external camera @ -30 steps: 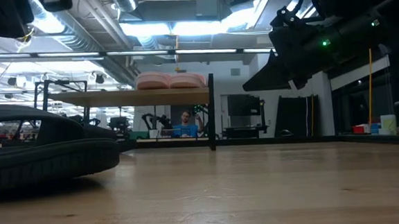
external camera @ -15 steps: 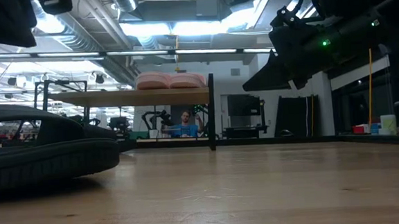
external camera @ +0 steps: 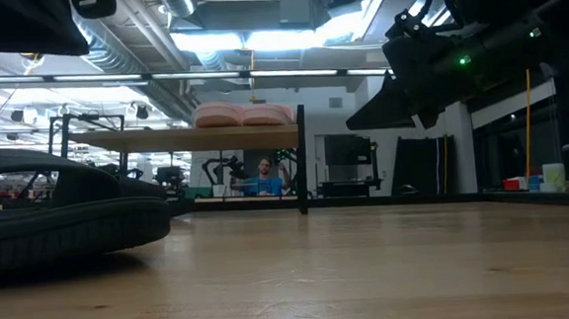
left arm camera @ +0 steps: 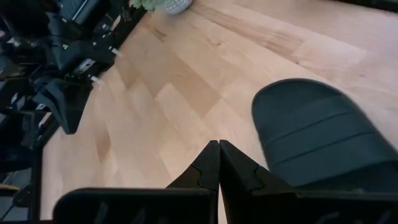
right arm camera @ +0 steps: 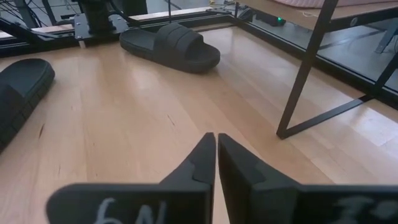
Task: Pick and place slides into the shelf
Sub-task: Put the bottom black slide on the shelf
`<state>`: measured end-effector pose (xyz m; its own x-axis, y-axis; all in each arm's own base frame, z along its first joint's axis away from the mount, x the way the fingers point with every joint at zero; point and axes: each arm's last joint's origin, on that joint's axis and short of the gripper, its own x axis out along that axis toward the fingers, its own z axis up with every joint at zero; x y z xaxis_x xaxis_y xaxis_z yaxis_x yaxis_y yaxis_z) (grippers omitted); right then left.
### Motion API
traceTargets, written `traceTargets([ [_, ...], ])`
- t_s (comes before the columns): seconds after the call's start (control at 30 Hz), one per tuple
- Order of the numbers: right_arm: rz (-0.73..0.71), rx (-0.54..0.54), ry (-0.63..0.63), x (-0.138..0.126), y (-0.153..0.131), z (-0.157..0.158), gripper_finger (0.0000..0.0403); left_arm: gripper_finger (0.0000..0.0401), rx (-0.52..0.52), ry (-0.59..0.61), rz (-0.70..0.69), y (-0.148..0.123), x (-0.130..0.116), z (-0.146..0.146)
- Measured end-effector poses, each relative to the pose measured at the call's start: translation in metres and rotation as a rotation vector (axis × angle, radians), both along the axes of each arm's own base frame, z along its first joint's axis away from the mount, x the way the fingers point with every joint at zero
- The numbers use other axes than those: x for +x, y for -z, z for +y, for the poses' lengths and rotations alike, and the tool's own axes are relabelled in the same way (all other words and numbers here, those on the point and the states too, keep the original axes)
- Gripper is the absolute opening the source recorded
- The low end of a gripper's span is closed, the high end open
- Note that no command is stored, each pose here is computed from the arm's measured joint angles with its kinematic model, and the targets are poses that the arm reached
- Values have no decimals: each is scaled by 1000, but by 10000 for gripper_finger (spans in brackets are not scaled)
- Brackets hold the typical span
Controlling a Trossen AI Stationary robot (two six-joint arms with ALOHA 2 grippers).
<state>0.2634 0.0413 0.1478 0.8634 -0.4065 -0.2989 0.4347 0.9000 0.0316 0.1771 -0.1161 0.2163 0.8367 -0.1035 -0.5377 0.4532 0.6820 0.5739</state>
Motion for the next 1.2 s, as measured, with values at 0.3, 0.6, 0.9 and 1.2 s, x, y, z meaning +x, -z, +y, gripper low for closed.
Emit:
traceTargets([
  [0.3, 0, -1, 2, 0, 0, 0, 23, 29, -10, -78, -13, 0, 1, 3],
  [0.6, 0, -1, 2, 0, 0, 0, 23, 112, 20, -48, 24, 3, 1, 6],
  [0.9, 4, -5, 0, 0, 0, 0, 23, 81, 82, 30, 68, 11, -3, -4],
  [1.2, 7, -5, 0, 0, 0, 0, 23, 58, 91, 10, 142, 26, -3, -13],
])
